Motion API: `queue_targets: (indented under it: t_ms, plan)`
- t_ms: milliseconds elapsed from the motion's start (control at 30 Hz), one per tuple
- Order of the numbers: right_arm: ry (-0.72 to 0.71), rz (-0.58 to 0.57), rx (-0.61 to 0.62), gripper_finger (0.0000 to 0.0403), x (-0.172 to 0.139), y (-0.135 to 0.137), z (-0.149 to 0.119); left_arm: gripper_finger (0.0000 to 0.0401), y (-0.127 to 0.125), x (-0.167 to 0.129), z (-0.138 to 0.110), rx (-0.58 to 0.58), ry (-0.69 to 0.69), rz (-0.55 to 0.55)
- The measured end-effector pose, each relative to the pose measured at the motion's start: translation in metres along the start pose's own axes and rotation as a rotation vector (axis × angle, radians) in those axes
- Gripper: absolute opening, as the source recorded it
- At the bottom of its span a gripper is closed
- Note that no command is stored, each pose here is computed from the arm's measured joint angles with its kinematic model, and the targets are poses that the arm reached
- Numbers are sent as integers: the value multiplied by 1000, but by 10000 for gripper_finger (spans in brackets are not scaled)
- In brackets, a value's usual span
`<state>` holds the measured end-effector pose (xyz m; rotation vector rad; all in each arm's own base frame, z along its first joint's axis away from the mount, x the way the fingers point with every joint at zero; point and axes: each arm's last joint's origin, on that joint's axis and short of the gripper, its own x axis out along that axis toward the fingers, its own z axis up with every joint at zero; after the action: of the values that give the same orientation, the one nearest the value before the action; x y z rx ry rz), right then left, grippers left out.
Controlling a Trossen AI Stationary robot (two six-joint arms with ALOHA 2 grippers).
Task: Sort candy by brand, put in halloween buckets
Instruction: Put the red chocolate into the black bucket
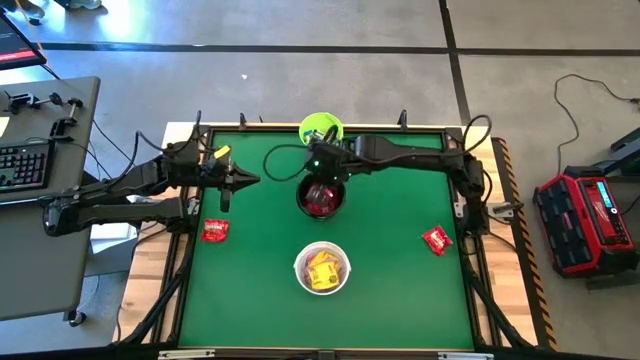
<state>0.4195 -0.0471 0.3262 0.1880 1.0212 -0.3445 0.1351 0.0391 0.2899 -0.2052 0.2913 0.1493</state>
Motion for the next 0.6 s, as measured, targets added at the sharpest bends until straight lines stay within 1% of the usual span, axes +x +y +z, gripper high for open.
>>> queue_targets:
  t_ms: [133, 267, 333, 600]
  plan:
    - [-20, 18, -72, 0, 1, -10, 4, 3, 1, 0, -2, -13, 19, 30]
    - [-55, 62, -117, 0, 1, -15, 9, 3, 2, 0, -2, -13, 15, 54]
    - [-68, 63, -134, 0, 1, -17, 11, 3, 2, 0, -1, -12, 8, 61]
    - [-169, 68, -137, 0, 3, -20, 21, 3, 2, 0, -1, -11, 7, 71]
